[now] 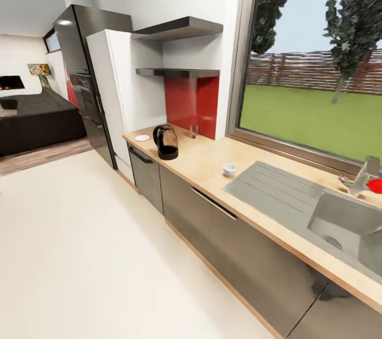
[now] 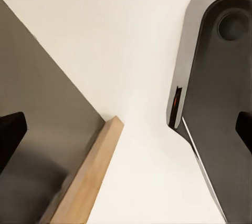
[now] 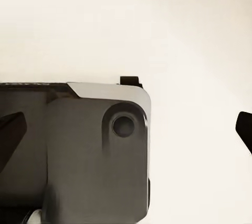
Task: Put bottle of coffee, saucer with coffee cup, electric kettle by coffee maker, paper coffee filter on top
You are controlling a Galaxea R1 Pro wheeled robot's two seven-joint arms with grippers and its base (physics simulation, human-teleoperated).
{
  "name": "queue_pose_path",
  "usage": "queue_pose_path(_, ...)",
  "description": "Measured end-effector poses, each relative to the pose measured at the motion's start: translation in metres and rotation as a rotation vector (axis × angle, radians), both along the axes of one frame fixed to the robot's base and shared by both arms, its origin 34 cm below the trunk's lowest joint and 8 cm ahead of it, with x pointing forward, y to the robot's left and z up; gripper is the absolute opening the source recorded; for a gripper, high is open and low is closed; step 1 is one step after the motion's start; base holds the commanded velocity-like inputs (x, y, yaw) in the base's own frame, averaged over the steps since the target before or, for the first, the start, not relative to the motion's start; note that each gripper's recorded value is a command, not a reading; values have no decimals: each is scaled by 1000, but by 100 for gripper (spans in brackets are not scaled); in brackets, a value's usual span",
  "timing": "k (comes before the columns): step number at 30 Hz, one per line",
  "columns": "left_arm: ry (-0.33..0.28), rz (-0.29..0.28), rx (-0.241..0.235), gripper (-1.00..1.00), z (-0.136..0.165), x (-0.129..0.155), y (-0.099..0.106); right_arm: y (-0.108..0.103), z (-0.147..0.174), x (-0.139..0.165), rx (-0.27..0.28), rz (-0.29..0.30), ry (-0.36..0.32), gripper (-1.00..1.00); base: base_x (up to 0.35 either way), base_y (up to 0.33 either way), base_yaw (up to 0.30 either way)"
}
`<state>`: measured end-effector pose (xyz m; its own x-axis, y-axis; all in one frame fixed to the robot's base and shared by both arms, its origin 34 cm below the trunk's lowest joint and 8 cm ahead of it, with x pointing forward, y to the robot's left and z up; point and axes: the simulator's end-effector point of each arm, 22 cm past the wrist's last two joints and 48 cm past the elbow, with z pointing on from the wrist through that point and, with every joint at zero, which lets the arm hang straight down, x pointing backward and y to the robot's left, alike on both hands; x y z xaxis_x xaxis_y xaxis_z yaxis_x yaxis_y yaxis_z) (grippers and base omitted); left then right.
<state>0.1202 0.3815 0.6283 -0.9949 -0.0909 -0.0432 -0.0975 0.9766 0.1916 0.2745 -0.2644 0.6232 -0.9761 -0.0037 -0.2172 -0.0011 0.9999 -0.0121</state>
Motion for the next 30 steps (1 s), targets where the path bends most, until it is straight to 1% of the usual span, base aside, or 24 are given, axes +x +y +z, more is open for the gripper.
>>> queue_pose_path(13, 6, -3, 7, 100, 1, -1, 5, 1, -1, -2, 1, 2, 6, 100, 312, 107, 271)
queue_pose_path(24, 11, -4, 3, 100, 0, -3, 1, 1, -2, -4, 1, 1, 12, 100, 36, 13, 271)
queue_pose_path(30, 13, -2, 2, 100, 0, -5, 0, 1, -2, -5, 1, 1, 14, 100, 229, 0, 272)
